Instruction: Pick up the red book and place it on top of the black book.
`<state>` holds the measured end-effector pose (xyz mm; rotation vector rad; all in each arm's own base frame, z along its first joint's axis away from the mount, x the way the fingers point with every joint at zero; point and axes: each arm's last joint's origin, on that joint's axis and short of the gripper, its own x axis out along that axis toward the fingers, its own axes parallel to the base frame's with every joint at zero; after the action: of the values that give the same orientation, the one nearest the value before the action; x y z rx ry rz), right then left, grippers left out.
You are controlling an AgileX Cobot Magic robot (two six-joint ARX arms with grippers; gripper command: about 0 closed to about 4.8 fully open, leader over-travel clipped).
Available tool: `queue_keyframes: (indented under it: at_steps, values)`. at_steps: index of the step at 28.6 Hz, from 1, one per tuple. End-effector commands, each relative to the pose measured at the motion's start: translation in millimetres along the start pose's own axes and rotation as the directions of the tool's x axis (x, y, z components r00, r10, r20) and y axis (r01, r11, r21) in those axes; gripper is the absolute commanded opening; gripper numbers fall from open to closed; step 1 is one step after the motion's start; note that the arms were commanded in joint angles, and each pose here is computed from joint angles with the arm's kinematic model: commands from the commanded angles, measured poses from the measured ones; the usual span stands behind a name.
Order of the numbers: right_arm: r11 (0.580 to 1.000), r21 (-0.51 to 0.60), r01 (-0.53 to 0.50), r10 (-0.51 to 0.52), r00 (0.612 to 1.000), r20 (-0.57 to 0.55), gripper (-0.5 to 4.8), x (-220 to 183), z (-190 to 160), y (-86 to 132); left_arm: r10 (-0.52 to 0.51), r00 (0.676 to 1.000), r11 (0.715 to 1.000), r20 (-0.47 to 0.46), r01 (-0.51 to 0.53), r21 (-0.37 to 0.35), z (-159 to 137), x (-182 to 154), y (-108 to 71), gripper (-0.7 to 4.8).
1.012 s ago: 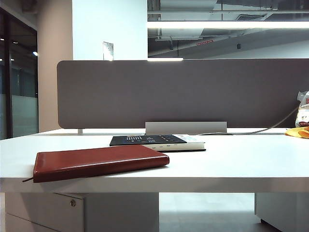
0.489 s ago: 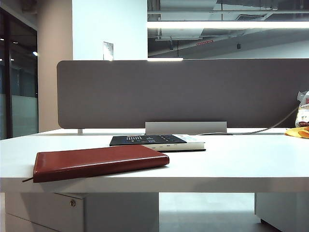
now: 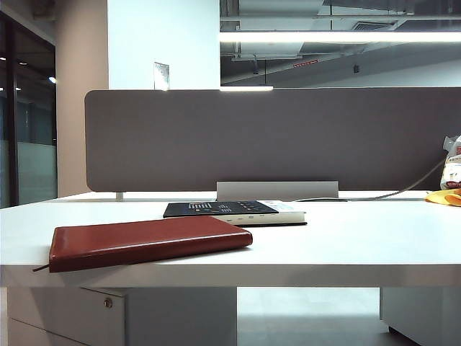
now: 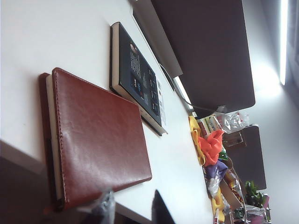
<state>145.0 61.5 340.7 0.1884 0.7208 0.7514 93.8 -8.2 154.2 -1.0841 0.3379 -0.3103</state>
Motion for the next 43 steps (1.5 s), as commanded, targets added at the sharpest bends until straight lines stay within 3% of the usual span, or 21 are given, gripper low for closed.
queue_keyframes:
  at_steps: [1, 13, 29, 39, 43]
  values:
    - [1.000, -0.012, -0.001, 0.001, 1.000, 0.018, -0.01, -1, 2, 1, 0.019, 0.999, 1.000, -0.029, -0.019, -0.022, -1, 1, 2.4, 1.06]
    - [1.000, -0.011, -0.005, 0.005, 1.000, 0.014, 0.00, 3, 4, -1, 0.139, 0.981, 0.982, -0.135, -0.155, -0.113, -5, 9, 15.6, 1.07]
    - [1.000, -0.012, -0.004, 0.004, 1.000, 0.010, 0.00, 5, 5, -2, 0.229, 0.937, 0.945, -0.264, -0.279, -0.172, -10, 15, 28.9, 1.07]
    - [1.000, -0.015, -0.003, 0.003, 1.000, 0.009, 0.00, 5, 5, -2, 0.291, 0.900, 0.929, -0.324, -0.346, -0.128, -14, 18, 38.1, 1.10]
    - [1.000, -0.014, -0.003, 0.003, 1.000, 0.008, 0.00, 5, 5, -2, 0.245, 0.910, 0.942, -0.333, -0.306, -0.142, -12, 19, 35.1, 1.22]
